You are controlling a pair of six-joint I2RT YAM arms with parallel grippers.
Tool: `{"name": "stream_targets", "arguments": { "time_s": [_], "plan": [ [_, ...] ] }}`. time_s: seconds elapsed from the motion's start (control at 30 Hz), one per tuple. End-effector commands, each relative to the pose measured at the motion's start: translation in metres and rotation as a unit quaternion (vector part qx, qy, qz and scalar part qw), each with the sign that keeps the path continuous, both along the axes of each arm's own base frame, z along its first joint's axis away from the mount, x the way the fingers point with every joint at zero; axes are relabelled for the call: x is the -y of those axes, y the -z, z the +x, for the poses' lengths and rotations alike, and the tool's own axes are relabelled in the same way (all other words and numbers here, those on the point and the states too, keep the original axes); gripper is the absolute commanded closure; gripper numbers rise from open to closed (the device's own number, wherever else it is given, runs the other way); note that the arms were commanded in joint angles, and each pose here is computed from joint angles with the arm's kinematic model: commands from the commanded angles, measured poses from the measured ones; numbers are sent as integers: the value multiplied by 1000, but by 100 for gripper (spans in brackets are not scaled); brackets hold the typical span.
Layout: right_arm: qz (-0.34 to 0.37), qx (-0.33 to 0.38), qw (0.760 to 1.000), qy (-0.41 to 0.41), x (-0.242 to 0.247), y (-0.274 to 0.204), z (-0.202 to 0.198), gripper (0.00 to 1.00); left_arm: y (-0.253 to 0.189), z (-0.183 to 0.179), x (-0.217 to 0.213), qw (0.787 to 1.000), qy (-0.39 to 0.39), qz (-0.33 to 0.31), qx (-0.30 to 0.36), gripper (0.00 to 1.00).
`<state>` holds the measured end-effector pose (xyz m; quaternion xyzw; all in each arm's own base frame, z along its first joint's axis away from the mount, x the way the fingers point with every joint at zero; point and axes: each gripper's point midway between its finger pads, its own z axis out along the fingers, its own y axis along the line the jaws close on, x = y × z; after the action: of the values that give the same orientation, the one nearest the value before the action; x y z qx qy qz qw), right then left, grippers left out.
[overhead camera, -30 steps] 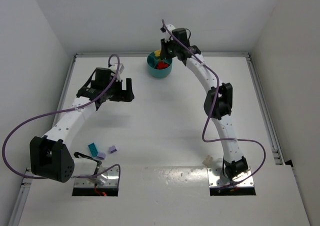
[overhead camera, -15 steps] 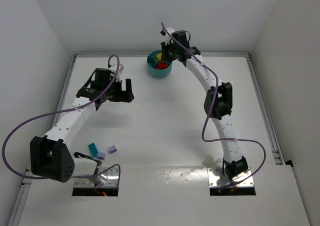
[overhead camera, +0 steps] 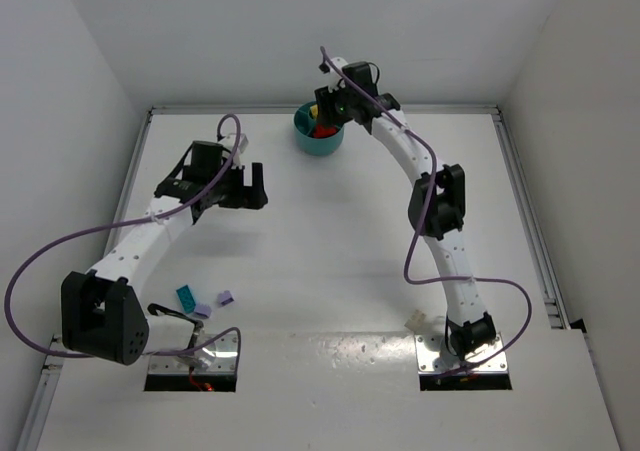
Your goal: Sort the legos into containers by color
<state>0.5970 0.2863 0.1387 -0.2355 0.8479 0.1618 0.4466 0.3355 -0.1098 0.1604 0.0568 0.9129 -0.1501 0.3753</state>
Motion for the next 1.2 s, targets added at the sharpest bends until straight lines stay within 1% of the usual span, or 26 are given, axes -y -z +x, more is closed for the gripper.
{"name": "stream_targets", "arguments": {
  "time_s": [0.0,0.07,0.1,0.17,0.2,0.37,0.5,0.53,0.63,0.67,0.7,0.83,0.87,0.97,1.03,1.1,1.17],
  "plan": [
    [38,67,997,-9,-5,-89,-9,47,-15,1,-4,999,-5,-7,33,0],
    [41,69,997,-13,-5,-96,-13,47,-15,1,-4,999,-5,-7,33,0],
    [45,78,996,-13,-4,-108,-15,47,-17,2,-3,999,-2,-11,37,0],
    [41,72,996,-19,-3,-106,-21,47,-17,2,-3,999,-2,-11,37,0],
    [43,78,996,-20,-2,-114,-23,47,-17,2,-3,999,-2,-11,37,0],
    [34,67,994,-75,-11,-100,-35,56,-20,2,-3,999,-2,-12,42,0],
    [41,63,991,-107,-18,-100,-43,62,-22,-1,-3,999,-2,-13,46,0],
    [39,56,991,-112,-25,-92,-45,62,-19,-3,-4,999,-2,-12,42,0],
    [39,51,990,-129,-36,-77,-45,67,-20,-1,-4,999,1,-10,48,0],
    [38,60,988,-136,-42,-79,-46,67,-19,-3,-4,999,1,-10,48,0],
    [32,49,989,-139,-49,-64,-47,67,-19,-3,-4,999,1,-10,48,0],
    [19,57,988,-142,-64,-45,-43,68,-15,-5,-5,999,5,-5,45,0],
    [14,67,987,-143,-70,-46,-41,68,-18,-5,-5,999,5,-6,49,0],
    [2,68,987,-142,-77,-37,-42,68,-18,-4,-8,999,0,-6,49,0],
    [-4,72,987,-141,-76,-37,-41,68,-14,-7,-7,999,10,-2,47,0],
    [-6,67,987,-146,-79,-37,-47,68,-15,-8,-3,998,31,-3,50,0],
    [-20,43,988,-150,-72,-29,-59,63,-9,-15,-4,997,62,17,43,0]
  ]
}}
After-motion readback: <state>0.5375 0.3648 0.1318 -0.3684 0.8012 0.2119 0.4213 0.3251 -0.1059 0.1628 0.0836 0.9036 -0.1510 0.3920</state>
